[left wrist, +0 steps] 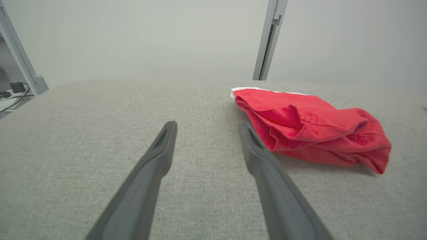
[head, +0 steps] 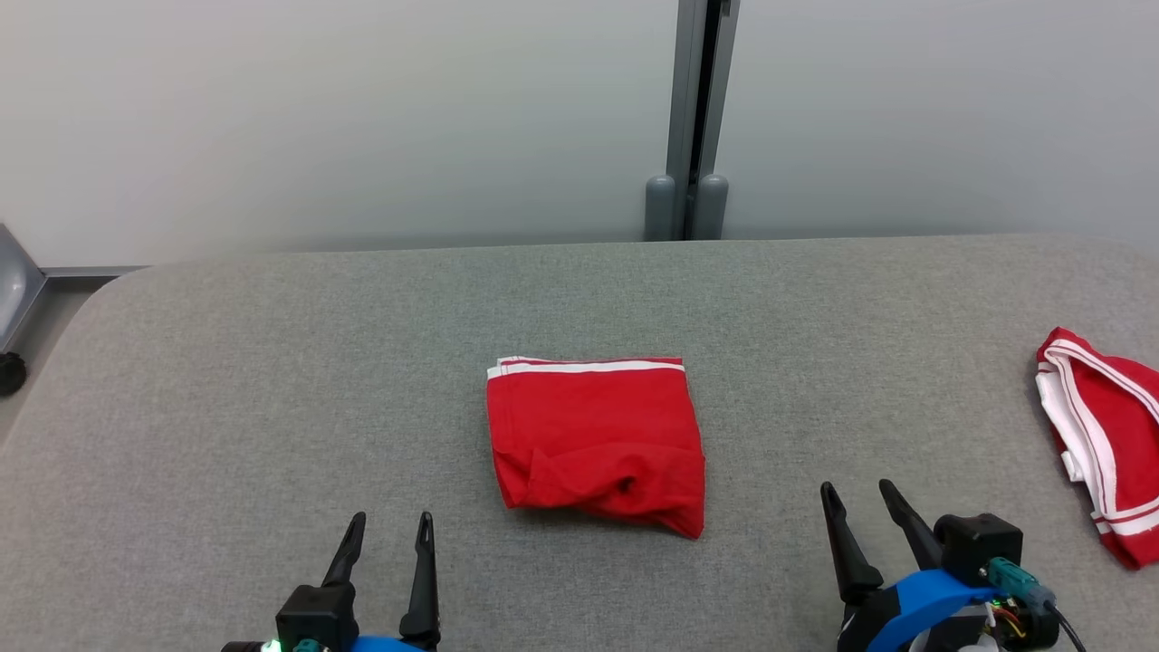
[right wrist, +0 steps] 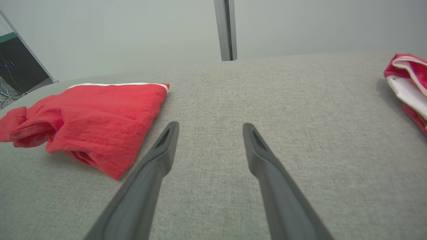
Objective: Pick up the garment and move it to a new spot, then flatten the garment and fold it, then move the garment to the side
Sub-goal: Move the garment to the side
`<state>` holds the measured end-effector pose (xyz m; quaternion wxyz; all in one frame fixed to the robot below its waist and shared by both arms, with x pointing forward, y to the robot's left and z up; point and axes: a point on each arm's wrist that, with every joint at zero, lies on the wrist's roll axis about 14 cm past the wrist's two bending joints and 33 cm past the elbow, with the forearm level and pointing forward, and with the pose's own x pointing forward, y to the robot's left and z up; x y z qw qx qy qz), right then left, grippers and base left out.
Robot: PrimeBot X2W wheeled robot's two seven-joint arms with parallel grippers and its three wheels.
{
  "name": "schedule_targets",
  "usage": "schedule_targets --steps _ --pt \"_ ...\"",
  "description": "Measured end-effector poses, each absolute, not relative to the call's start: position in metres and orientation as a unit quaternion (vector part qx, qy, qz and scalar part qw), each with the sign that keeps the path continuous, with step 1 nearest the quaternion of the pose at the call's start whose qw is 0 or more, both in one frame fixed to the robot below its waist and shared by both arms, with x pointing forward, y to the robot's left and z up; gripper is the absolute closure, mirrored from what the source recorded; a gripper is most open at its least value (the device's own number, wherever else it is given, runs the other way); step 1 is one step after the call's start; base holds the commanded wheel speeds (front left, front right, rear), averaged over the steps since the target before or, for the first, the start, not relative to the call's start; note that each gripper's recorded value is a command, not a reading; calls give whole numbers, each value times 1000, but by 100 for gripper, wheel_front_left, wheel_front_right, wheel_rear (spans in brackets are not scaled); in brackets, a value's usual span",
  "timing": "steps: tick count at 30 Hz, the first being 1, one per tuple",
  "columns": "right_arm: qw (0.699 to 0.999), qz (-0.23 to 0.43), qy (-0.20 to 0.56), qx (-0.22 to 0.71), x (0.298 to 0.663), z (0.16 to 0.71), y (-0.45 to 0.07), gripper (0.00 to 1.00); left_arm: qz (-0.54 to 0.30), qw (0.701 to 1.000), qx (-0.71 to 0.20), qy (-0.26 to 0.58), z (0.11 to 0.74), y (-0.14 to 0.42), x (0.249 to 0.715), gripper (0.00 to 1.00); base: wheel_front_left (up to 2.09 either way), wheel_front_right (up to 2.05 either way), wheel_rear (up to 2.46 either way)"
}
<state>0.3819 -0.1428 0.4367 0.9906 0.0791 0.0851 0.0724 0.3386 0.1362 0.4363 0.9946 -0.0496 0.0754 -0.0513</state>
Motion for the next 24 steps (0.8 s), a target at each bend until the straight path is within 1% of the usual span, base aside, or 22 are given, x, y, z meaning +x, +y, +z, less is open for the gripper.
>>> schedule_targets --steps 1,2,3,4,7,12,17,20,24 --pt "990 75 86 80 383 436 -141 0 -52 994 -51 77 436 136 338 0 0 0 0" --pt "990 80 87 81 384 436 -137 55 -51 994 -52 78 435 136 338 0 0 0 0" --pt "989 85 88 82 385 436 -133 98 -50 994 -54 80 434 136 337 0 0 0 0" --pt "988 91 89 84 387 436 -129 100 -49 994 -57 80 434 136 337 0 0 0 0" --pt "987 111 85 81 399 440 -116 100 -47 993 -62 84 431 137 337 0 0 0 0" --pt "984 161 50 63 438 468 -83 100 -35 993 -69 87 430 142 339 0 0 0 0" --pt "974 221 46 30 467 476 -44 100 -8 993 -73 92 428 156 336 0 0 0 0" --pt "964 256 66 10 473 465 -20 100 7 993 -76 93 427 164 333 0 0 0 0" --pt "948 302 101 -14 468 441 9 100 31 991 -80 100 423 176 327 0 0 0 0"
